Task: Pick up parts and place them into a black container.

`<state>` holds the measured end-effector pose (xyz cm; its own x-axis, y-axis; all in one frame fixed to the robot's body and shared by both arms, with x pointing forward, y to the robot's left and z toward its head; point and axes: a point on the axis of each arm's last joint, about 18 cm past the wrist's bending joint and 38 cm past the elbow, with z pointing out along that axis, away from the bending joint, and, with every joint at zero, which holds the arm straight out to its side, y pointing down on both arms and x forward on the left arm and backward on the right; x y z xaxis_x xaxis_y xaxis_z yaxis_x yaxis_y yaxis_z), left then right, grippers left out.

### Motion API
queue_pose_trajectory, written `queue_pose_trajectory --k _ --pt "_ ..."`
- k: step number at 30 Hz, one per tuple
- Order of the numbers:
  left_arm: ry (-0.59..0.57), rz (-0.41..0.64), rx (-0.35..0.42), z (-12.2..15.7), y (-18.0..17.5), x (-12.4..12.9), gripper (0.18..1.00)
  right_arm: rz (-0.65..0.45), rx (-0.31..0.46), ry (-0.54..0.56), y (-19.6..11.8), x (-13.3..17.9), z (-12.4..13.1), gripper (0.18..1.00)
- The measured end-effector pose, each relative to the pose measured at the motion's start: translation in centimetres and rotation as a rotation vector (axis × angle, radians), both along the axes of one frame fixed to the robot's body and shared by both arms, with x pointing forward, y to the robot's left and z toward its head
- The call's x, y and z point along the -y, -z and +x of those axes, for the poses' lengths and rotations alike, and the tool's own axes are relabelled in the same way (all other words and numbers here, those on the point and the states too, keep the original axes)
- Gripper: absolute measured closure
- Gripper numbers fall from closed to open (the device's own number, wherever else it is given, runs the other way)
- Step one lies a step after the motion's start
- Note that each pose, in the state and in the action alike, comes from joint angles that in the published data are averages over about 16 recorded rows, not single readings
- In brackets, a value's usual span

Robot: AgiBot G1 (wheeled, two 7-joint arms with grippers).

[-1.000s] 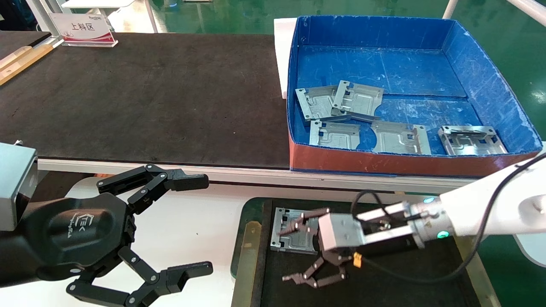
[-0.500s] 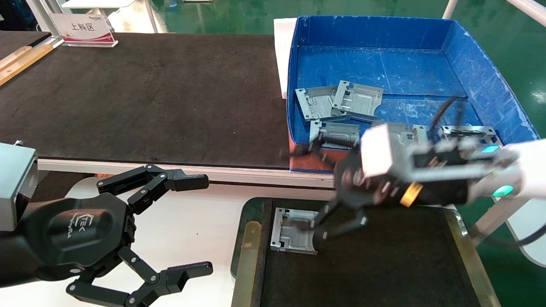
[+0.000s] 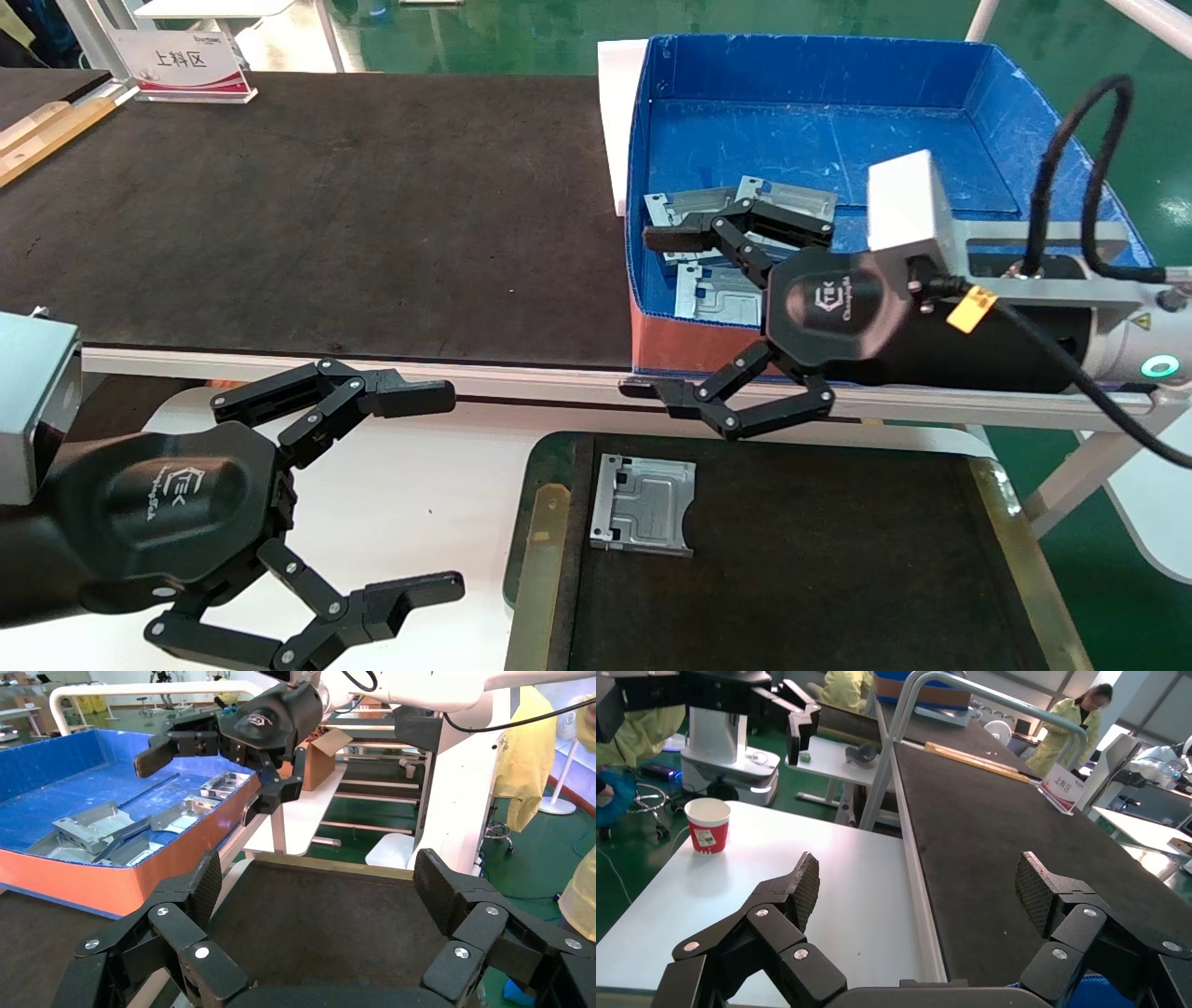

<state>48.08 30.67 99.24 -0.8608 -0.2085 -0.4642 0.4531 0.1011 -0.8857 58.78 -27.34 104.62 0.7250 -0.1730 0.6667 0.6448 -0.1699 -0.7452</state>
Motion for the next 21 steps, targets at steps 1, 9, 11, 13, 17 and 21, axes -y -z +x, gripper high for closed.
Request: queue_pose_trajectory --k 1,9,11,13,17,21 --pt "0.000 0.000 0.000 0.0 0.0 0.0 0.184 -0.001 -0.002 -0.001 0.1 0.0 0.0 0.179" --pt "0.000 0.000 0.000 0.0 0.0 0.0 0.184 0.011 -0.029 -0.012 1.0 0.2 -0.7 0.178" --pt "0.000 0.000 0.000 0.0 0.0 0.0 0.184 0.017 -0.038 -0.016 1.3 0.3 -1.0 0.178" --pt "0.000 0.000 0.000 0.0 0.0 0.0 0.184 0.024 -0.047 -0.019 1.5 0.4 -1.3 0.178" --pt "0.000 0.000 0.000 0.0 0.0 0.0 0.184 0.035 -0.065 -0.026 2.0 0.6 -1.9 0.178" --pt "0.000 0.000 0.000 0.0 0.0 0.0 0.184 0.045 -0.082 -0.031 2.4 0.9 -2.6 0.178"
